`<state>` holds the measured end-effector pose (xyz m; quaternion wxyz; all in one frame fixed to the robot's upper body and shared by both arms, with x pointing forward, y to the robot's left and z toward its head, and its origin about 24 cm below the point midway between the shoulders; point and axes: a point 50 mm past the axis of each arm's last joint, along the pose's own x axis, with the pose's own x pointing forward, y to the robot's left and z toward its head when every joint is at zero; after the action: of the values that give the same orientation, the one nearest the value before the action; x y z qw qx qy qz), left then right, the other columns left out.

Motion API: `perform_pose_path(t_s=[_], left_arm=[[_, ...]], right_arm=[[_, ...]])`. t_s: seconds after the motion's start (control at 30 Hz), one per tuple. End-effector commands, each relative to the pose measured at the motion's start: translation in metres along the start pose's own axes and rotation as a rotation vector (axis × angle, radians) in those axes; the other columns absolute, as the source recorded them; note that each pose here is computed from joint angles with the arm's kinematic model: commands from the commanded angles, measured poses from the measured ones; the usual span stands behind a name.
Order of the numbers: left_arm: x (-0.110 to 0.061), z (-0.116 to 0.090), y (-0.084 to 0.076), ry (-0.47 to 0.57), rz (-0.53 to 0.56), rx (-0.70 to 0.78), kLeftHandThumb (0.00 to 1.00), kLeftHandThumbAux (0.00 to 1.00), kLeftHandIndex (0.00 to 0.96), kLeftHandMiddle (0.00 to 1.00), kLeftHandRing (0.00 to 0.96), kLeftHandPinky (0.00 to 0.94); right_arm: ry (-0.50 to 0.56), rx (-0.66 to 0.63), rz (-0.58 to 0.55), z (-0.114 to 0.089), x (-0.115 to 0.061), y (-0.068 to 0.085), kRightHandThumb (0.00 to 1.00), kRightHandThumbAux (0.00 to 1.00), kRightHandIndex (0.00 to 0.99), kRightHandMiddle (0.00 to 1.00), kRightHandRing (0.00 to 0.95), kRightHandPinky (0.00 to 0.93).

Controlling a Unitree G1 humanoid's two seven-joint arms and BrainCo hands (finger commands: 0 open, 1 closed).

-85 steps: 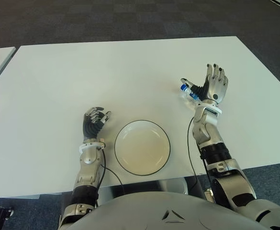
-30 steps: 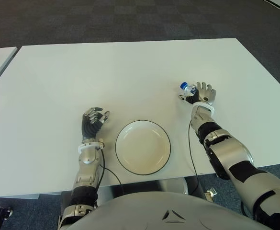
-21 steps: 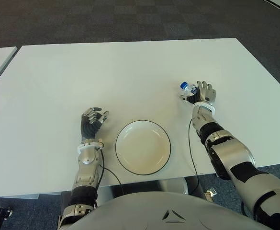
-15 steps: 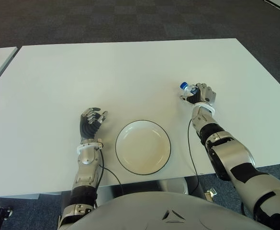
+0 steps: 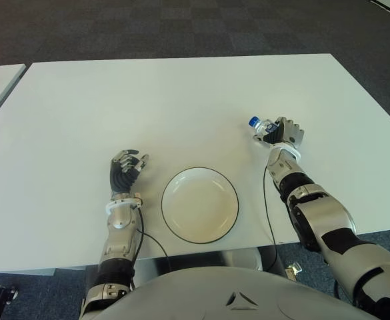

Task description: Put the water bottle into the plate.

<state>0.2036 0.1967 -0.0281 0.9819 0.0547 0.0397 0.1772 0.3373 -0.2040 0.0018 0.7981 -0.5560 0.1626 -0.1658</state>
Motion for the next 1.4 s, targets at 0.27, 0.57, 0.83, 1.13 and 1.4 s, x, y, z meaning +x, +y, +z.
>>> perform_pose_path(t_s=[0.27,0.57,0.83,1.13,1.4], left_arm=[[-0.001,-0.005,0.001,0.03,0.006,0.017,0.708,0.711,0.434,0.655,0.636,0.604],[-0.001,-0.005,0.001,0.029,0.005,0.013,0.707,0.711,0.434,0.657,0.637,0.606],[-0.001,-0.006,0.001,0.029,0.007,0.006,0.708,0.71,0.433,0.648,0.628,0.596],[-0.001,-0.005,0.001,0.027,0.008,0.007,0.708,0.71,0.433,0.649,0.629,0.596],[-0.001,-0.005,0.001,0.028,0.002,0.004,0.708,0.71,0.434,0.646,0.626,0.593]], right_arm=[[0.127,0.146,0.182,-0.024,-0.03,0.042,0.71,0.717,0.431,0.752,0.764,0.803],[0.102,0.267,0.158,-0.022,-0.029,0.039,0.708,0.719,0.429,0.772,0.793,0.826],[0.022,0.385,0.115,-0.02,-0.03,0.034,0.708,0.719,0.431,0.789,0.809,0.838],[-0.116,0.546,0.019,-0.01,-0.038,0.021,0.706,0.72,0.439,0.799,0.814,0.829],[-0.278,0.672,-0.077,-0.002,-0.051,0.0,0.704,0.72,0.44,0.819,0.829,0.843]])
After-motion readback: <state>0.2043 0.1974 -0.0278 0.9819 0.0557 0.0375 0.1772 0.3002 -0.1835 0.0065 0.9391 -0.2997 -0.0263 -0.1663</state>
